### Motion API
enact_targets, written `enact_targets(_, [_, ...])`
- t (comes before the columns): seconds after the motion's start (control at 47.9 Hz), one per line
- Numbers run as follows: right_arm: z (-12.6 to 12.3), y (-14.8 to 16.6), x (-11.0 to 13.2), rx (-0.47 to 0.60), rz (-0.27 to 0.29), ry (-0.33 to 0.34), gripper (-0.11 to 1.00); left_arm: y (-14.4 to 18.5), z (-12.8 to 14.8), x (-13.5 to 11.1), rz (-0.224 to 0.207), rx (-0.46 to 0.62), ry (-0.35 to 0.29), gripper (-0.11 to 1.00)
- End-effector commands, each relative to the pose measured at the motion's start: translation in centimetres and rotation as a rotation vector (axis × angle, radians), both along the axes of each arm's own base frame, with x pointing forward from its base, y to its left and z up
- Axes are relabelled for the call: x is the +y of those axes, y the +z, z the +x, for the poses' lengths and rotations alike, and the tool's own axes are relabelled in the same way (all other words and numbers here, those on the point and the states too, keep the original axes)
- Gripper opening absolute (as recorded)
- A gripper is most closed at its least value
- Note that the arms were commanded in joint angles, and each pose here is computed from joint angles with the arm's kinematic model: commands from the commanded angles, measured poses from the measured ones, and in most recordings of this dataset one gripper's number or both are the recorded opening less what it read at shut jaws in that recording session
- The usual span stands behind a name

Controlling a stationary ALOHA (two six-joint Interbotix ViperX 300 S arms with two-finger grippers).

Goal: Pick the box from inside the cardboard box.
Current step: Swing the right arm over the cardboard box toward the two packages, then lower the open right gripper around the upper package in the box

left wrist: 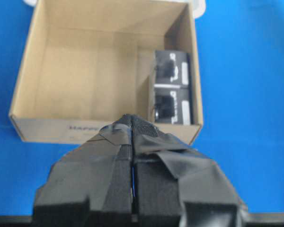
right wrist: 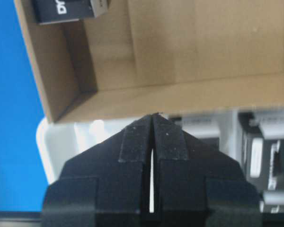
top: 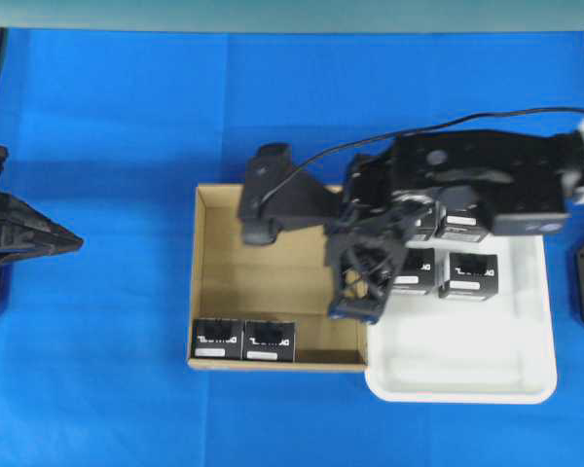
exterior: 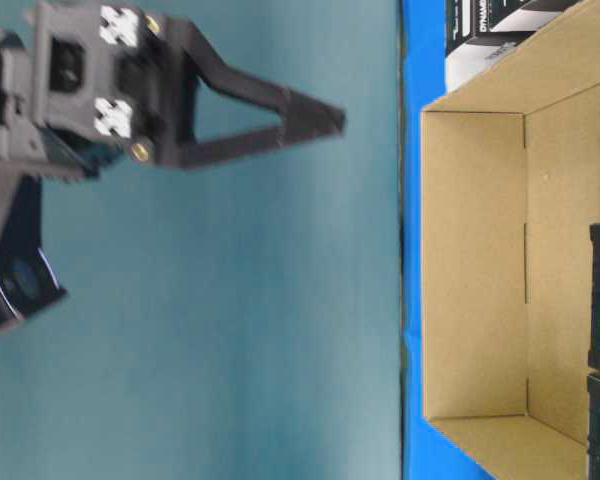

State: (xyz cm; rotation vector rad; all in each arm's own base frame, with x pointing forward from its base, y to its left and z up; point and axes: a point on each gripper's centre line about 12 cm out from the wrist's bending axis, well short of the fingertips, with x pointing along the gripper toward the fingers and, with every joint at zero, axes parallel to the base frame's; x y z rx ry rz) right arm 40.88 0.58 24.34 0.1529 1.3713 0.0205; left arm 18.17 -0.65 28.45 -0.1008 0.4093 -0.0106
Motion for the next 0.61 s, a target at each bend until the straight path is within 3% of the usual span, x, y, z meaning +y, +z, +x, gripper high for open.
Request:
enact_targets(0.0, [1.4, -0.8, 0.6, -0.018, 0.000, 0.044, 0.00, 1.2, 0.2, 0.0, -0.002, -0.028, 0.000, -0.07])
enact_targets(0.439, [3.9, -3.0, 1.0, -0.057, -0.022, 0.154, 0.09, 1.1, 0.2, -0.1, -0.006, -0.021, -0.001, -0.07])
enact_targets(0.585, [4.3, -3.2, 1.0, -0.084, -0.029, 0.163, 0.19, 1.1, 0.2, -0.1, -0.016, -0.019, 0.003, -0.07])
